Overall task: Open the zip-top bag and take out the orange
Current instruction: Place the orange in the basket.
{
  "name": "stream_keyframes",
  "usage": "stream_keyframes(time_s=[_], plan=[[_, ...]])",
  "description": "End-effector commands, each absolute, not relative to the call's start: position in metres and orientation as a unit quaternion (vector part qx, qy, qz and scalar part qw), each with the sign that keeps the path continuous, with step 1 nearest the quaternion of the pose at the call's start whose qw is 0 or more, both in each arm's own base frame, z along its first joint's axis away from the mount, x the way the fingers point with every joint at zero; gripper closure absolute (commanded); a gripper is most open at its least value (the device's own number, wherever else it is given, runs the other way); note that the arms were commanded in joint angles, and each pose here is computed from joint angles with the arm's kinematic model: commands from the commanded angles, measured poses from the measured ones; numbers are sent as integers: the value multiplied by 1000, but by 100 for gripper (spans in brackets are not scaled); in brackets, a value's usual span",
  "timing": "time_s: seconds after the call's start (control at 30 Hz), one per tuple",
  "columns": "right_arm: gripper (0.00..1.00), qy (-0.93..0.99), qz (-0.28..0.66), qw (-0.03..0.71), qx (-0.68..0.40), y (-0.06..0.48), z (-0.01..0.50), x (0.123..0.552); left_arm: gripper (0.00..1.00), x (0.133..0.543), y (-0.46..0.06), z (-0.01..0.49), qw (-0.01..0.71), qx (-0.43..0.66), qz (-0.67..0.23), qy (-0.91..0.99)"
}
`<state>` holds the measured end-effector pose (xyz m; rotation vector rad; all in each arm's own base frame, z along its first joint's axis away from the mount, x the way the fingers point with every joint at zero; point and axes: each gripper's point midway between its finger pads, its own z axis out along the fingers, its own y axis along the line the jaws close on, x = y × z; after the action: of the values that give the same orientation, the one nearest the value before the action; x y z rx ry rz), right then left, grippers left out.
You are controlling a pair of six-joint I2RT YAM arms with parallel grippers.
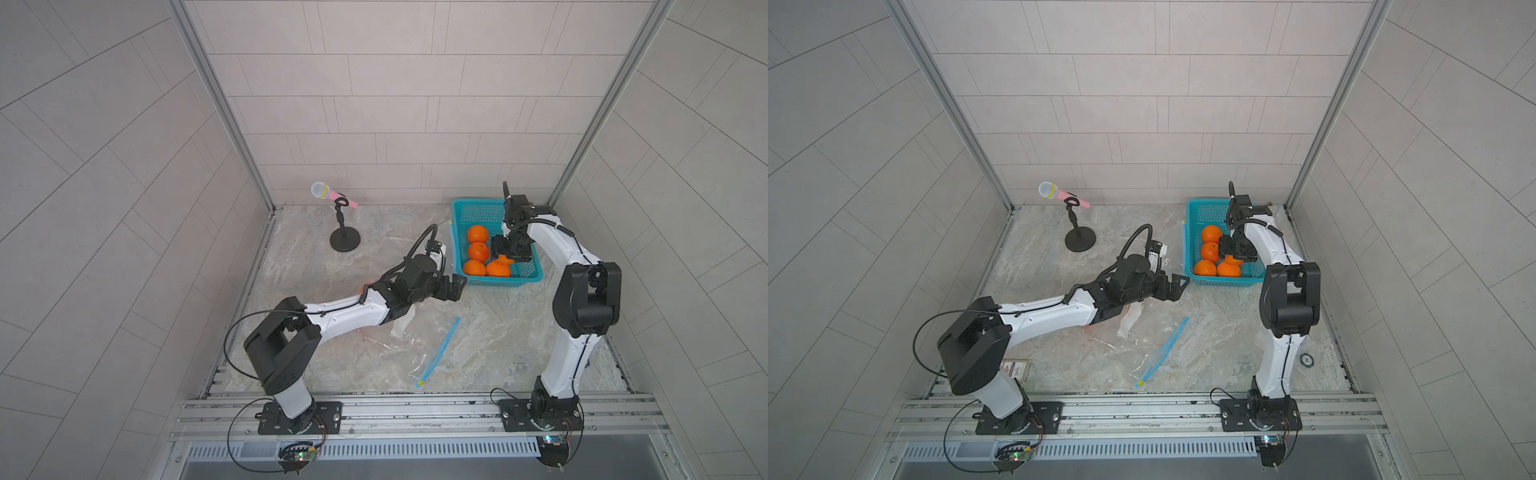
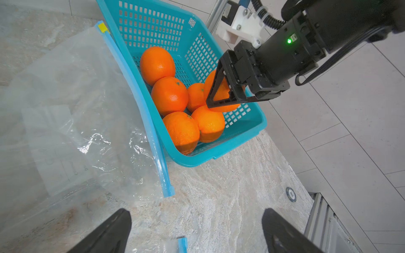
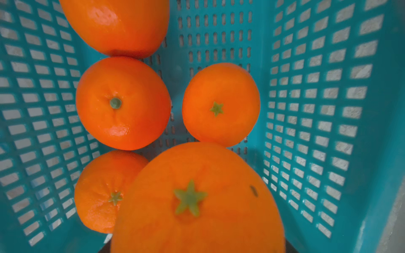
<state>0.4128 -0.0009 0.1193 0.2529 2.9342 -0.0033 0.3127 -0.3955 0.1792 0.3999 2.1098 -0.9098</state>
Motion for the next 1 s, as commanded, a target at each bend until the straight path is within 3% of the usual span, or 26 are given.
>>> stream_keyframes(time_s=[0.0,0.17,0.43,0.53,0.63,0.83,0.97], plan=[[44,997,-20,10,70,-3,95,381,1,308,-393,186,408,167,-360,822],[43,997,-22,-25,63,-2,72,384,1,302,-390,185,403,165,-371,820],[43,997,-8,21,69,3,73,414,1,298,-380,186,410,160,-364,821],[35,996,-21,49,68,0,78,424,1,299,-378,184,412,158,-360,822],[34,995,-23,66,69,-1,79,441,1,298,-378,183,412,154,-367,819],[13,991,-20,111,71,3,100,454,1,297,-369,171,411,155,-345,830],[12,992,0,108,64,7,97,457,1,297,-362,172,417,148,-342,829]])
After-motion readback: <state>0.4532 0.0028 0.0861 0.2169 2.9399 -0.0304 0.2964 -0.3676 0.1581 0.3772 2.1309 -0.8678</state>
